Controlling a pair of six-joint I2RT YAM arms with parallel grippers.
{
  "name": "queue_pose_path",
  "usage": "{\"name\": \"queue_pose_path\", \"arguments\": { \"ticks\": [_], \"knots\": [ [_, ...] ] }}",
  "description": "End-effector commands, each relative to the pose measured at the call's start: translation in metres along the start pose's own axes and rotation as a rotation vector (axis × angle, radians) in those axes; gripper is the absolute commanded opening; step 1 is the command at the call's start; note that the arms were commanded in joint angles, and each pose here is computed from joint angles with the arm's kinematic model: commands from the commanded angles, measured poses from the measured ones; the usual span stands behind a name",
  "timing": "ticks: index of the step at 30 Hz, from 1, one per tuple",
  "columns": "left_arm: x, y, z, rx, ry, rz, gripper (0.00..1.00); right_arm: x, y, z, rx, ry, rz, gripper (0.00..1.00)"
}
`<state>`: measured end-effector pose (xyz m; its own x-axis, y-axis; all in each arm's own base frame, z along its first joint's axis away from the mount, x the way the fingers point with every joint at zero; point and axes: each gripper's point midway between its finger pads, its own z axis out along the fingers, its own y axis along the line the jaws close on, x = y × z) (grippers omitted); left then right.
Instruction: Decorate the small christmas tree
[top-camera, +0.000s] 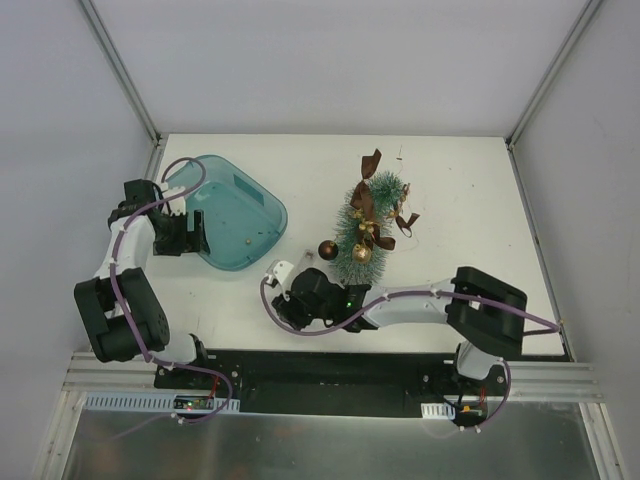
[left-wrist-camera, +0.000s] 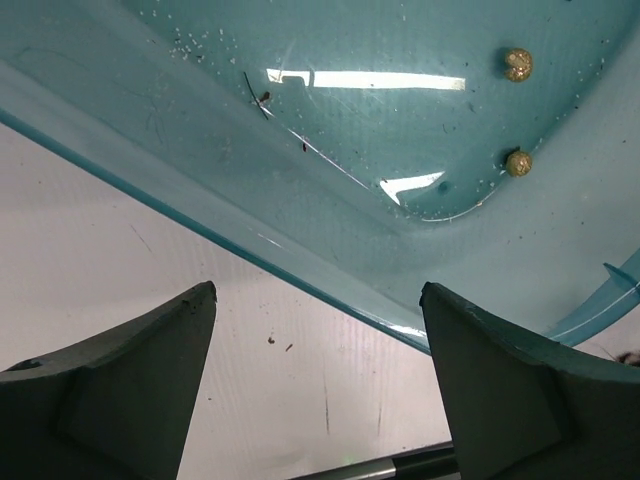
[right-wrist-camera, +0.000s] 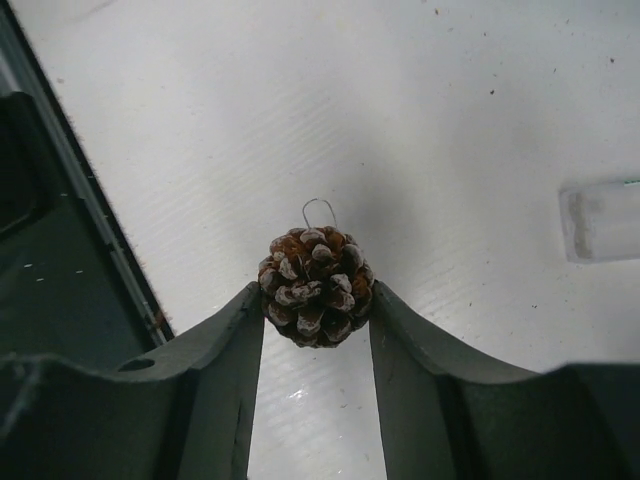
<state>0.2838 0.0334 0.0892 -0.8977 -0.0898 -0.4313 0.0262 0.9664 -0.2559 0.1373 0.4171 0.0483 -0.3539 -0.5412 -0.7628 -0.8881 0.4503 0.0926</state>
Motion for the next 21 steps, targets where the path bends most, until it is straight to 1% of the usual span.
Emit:
{"name": "queue_pose_path", "arguments": {
  "ticks": [1, 2, 4, 11, 16, 18, 21],
  "knots": [
    [-0.017, 0.004, 0.0, -0.01, -0.043, -0.001, 0.83, -0.042, 0.015, -0.036, -0.008, -0.153, -0.02, 0.36],
    [-0.017, 0.005, 0.001, -0.011, -0.043, -0.001, 0.83, -0.045, 0.017, -0.042, -0.009, -0.164, -0.023, 0.36],
    [-0.018, 0.005, 0.004, -0.009, -0.039, -0.004, 0.78, -0.048, 0.021, -0.054, -0.012, -0.186, -0.028, 0.35],
    [-0.021, 0.007, 0.011, 0.006, -0.027, -0.002, 0.49, -0.067, 0.018, -0.117, 0.002, -0.301, -0.013, 0.33],
    [-0.029, 0.006, 0.007, 0.011, -0.05, 0.022, 0.33, -0.061, 0.004, -0.166, 0.023, -0.376, 0.043, 0.33],
    [-0.033, 0.006, 0.005, 0.009, -0.058, 0.03, 0.29, -0.052, -0.003, -0.182, 0.042, -0.384, 0.065, 0.33],
    [-0.039, 0.006, 0.002, 0.006, -0.075, 0.038, 0.29, -0.035, -0.017, -0.202, 0.084, -0.383, 0.1, 0.32]
  ]
}}
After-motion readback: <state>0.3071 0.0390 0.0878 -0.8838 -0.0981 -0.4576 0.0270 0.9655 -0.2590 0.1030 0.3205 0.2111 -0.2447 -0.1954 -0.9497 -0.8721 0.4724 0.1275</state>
